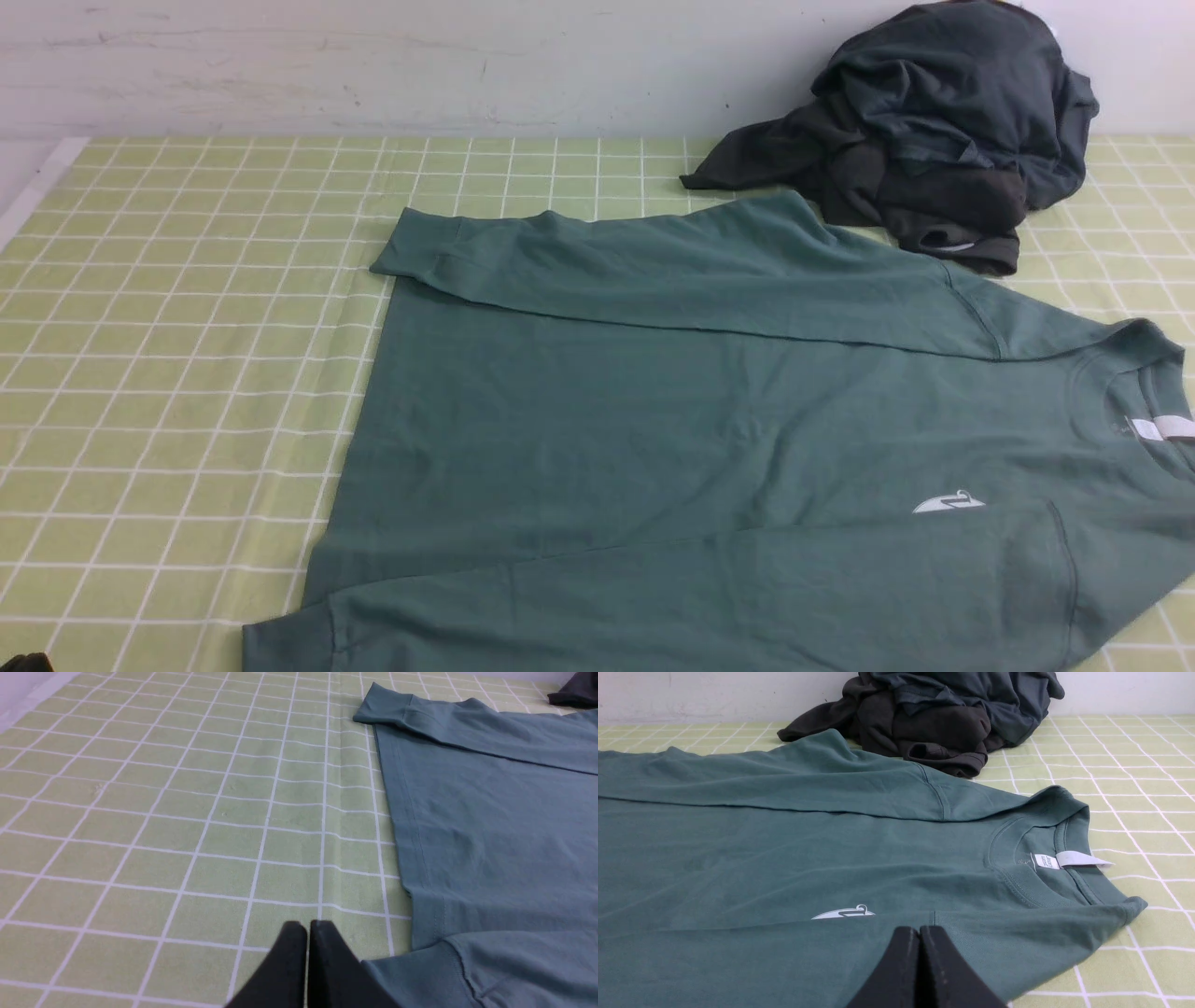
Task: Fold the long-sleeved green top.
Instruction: Use the left arm to clamp the cuff closest to it
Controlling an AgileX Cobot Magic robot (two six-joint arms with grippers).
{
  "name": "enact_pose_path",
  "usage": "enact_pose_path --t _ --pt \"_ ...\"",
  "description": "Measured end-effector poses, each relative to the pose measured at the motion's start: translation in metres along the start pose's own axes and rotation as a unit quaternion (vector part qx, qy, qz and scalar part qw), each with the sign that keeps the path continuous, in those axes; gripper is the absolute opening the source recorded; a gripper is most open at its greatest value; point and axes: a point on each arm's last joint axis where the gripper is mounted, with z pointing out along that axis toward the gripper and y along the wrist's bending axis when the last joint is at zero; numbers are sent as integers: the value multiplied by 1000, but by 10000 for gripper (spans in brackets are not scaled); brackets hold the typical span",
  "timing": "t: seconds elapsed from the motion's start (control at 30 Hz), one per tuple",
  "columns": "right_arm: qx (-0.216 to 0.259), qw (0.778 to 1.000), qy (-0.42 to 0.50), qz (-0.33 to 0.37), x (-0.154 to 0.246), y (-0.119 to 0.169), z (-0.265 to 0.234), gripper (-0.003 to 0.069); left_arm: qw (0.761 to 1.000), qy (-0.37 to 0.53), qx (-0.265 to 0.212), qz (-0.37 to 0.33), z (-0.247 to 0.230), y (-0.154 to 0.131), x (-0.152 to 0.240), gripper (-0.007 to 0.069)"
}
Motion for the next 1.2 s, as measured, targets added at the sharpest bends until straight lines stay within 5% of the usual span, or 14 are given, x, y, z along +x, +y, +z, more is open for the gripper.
enact_pose_path --t 0.63,1.2 --pt "0 1000 0 0 0 0 0 -14 1000 0 0 0 0 0 0 -3" --pt "13 999 1 -46 0 -2 0 -14 997 -2 10 72 0 0 0 -3"
